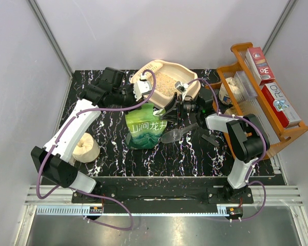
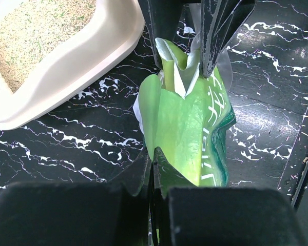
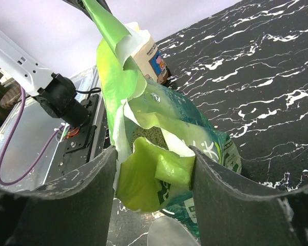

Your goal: Fill the litter box with clean litter

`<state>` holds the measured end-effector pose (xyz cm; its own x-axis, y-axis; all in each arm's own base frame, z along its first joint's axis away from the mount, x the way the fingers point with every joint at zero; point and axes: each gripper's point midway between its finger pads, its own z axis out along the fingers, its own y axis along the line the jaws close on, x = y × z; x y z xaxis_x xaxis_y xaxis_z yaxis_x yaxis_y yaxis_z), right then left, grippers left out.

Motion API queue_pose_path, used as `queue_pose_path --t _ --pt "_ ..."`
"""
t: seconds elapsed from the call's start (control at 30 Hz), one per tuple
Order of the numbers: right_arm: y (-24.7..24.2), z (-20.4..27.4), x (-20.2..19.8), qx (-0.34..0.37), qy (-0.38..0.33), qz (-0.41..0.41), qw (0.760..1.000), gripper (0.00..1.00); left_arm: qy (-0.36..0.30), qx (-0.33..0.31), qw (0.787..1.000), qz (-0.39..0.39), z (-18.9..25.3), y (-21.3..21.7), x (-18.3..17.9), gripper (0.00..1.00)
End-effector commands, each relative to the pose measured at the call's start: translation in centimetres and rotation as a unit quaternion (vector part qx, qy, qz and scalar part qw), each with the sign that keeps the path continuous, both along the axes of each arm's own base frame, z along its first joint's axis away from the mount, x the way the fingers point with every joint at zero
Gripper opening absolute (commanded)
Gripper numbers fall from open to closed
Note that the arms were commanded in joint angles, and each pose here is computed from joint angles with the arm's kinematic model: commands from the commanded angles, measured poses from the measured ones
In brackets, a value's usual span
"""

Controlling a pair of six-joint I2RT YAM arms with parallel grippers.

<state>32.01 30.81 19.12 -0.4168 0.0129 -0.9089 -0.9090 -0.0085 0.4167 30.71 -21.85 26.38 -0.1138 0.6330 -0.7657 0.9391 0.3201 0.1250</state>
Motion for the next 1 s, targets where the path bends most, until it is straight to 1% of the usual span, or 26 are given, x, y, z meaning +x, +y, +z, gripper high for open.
queue_pose_path --t 0.0,0.2,0.37,0.47,0.5,0.6,0.67,0.7,0.73,0.83,0.87,0.9,0.93,0.97 --pt "0.5 0.7 0.4 0.017 -0.012 -0.014 1.0 0.6 -0.021 -0.004 1.0 0.017 0.9 0.4 1.0 0.0" --pt "0.9 0.5 -0.6 0.022 -0.008 0.004 1.0 0.6 -0.021 -0.006 1.0 0.022 0.9 0.7 1.3 0.0" --pt "1.4 0.1 -1.0 0.025 -0.008 0.01 1.0 0.58 -0.018 -0.006 1.0 0.022 0.9 0.8 1.3 0.0" --pt "1.8 0.4 -0.9 0.03 -0.01 0.006 0.999 0.52 -0.019 -0.006 1.0 0.023 0.9 0.8 1.3 0.0" --pt "1.8 0.4 -0.6 0.032 -0.006 0.0 0.999 0.46 -0.019 -0.006 1.0 0.022 0.9 0.8 1.2 0.0" --pt "1.9 0.8 -0.3 0.036 -0.005 -0.009 0.999 0.35 -0.018 -0.003 1.0 0.023 0.8 0.9 1.2 0.0" --pt "1.9 0.7 -0.4 0.034 -0.001 -0.01 0.999 0.3 -0.017 -0.004 1.0 0.024 0.7 1.0 1.2 0.0" --pt "1.9 0.7 -0.3 0.033 0.001 -0.012 0.999 0.26 -0.018 -0.005 1.0 0.024 0.8 1.1 1.2 0.0" --pt "1.8 0.6 -0.3 0.032 0.006 -0.014 0.999 0.19 -0.02 -0.003 1.0 0.023 0.8 1.1 1.3 0.0" --pt "1.6 0.8 -0.2 0.031 0.035 -0.019 0.999 0.12 -0.031 -0.001 0.999 0.028 1.2 1.9 1.4 0.0" --pt "1.5 0.9 0.0 0.032 0.046 -0.021 0.998 0.08 -0.032 -0.001 0.999 0.035 1.3 2.4 1.5 0.0" --pt "1.4 1.0 -0.1 0.032 0.068 -0.019 0.997 0.06 -0.037 -0.006 0.999 0.038 1.8 2.7 1.6 0.0" --pt "1.5 1.2 -0.2 0.032 0.074 -0.013 0.997 0.04 -0.037 -0.017 0.998 0.042 2.5 2.8 1.4 0.0" --pt "1.6 1.5 -0.1 0.033 0.077 -0.009 0.996 0.02 -0.033 -0.027 0.998 0.054 2.9 3.3 1.5 0.16"
